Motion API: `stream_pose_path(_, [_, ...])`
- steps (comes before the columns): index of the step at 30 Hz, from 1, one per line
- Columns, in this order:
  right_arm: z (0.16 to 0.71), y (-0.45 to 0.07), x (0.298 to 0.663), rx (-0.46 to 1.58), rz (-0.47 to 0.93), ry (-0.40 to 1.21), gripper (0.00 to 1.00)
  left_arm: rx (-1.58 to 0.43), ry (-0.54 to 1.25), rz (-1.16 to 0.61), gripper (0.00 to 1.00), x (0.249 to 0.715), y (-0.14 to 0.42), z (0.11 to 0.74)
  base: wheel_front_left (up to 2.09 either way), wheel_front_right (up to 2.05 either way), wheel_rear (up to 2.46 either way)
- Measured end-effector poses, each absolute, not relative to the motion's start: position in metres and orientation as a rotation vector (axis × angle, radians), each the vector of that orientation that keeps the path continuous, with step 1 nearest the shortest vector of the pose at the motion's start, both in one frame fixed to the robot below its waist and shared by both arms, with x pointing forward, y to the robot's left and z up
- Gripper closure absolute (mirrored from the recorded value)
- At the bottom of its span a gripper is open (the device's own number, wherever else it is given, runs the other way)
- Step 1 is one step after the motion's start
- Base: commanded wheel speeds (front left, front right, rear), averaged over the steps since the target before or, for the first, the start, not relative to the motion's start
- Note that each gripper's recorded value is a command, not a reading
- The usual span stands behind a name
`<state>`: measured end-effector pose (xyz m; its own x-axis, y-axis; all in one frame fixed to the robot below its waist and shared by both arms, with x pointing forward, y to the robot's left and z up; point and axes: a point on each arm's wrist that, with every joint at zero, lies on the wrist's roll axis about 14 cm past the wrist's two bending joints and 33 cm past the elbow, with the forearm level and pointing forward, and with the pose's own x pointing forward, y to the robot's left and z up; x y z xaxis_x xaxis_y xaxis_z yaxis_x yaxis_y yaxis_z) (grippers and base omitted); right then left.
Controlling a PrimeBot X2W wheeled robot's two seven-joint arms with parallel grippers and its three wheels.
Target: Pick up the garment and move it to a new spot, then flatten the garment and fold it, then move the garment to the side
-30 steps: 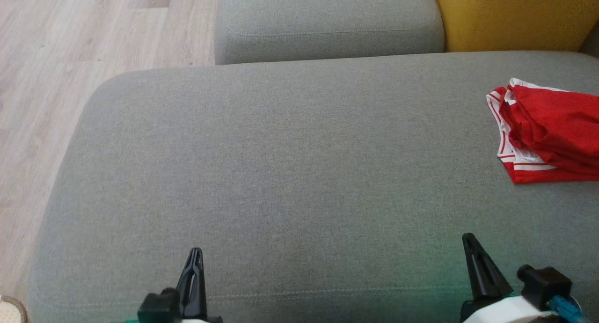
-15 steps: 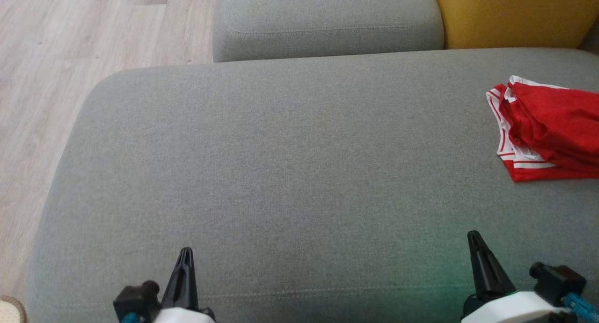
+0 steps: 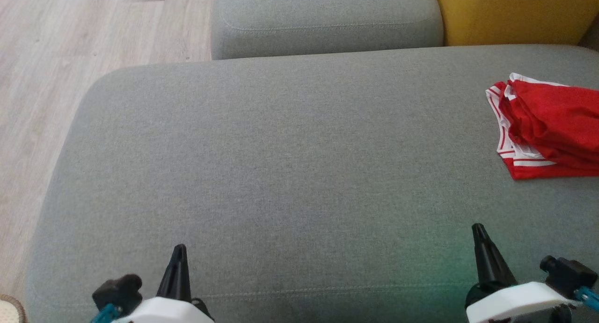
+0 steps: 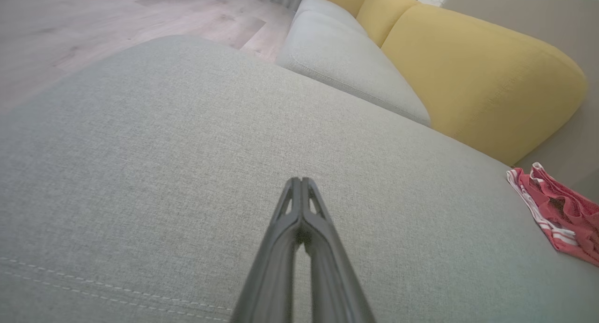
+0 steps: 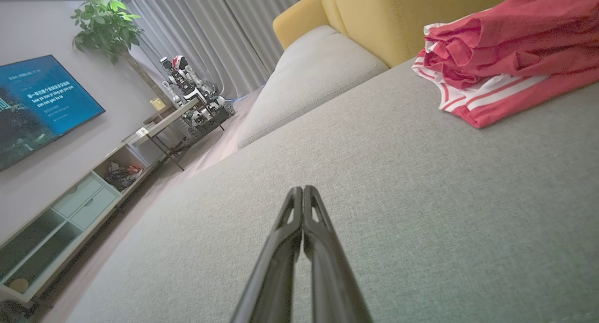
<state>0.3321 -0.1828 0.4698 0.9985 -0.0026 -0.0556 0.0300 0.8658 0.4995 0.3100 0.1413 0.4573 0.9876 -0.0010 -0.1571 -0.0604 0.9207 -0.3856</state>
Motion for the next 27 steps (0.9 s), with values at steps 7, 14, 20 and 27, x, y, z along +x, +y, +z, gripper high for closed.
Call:
stream_pose_path(7, [0.470,-0.185,0.336,0.608,-0.031,0.056,1.00,-0.489,0.168,0.037,1.00,0.317,0.144,0.458,0.00,0.00,0.00])
stream_pose_path(14, [0.465,-0.186,0.336,0.678,-0.046,0.077,1.00,-0.566,0.179,0.043,1.00,0.321,0.147,0.457,0.00,0.00,0.00])
stream_pose_path(20, [0.470,-0.189,0.342,0.744,-0.052,0.065,1.00,-0.642,0.204,0.056,1.00,0.321,0.150,0.451,0.00,0.00,0.00])
stream_pose_path(27, [0.468,-0.191,0.344,0.825,-0.065,0.073,1.00,-0.731,0.207,0.060,1.00,0.329,0.153,0.453,0.00,0.00,0.00])
